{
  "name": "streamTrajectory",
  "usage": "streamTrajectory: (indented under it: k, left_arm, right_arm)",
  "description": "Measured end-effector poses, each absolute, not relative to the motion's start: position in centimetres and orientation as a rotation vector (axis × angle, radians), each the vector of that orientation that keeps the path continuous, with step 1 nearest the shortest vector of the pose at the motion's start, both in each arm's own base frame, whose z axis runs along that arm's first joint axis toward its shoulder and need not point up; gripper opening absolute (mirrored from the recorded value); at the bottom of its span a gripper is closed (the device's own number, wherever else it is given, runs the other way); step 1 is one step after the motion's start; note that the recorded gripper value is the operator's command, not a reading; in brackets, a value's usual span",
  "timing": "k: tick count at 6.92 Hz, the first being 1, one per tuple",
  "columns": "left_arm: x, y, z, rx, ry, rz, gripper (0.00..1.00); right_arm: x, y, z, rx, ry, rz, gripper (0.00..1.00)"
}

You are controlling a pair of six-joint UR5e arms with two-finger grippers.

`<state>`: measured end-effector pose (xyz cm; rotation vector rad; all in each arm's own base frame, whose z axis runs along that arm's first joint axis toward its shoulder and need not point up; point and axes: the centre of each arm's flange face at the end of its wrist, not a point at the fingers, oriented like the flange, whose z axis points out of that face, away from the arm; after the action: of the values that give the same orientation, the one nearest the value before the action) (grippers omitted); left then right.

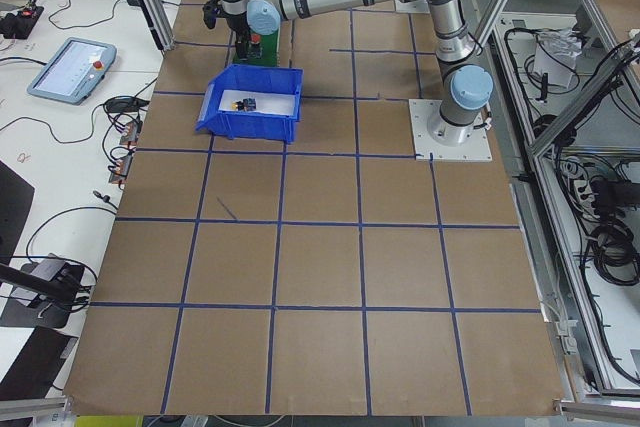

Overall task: Transport two buttons from left to right
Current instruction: 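Release the red button on the belt and return the left gripper to the bin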

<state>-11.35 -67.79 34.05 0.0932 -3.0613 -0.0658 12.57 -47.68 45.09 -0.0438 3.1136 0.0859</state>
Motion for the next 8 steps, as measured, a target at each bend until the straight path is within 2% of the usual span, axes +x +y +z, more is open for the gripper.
streamTrajectory:
  k: [4, 8]
  left_arm:
    - [-3.7, -67.4, 30.2, 0.244, -3.148, -0.219, 0.99]
    - [-3.5, -67.2, 25.4, 0.406, -3.089, -0.197, 0.94]
  right_arm:
    - [12.6, -47.7, 45.2, -0.042, 3.114, 0.082, 1.0]
    - [12.6, -47.6, 45.2, -0.044, 3.114, 0.084, 1.0]
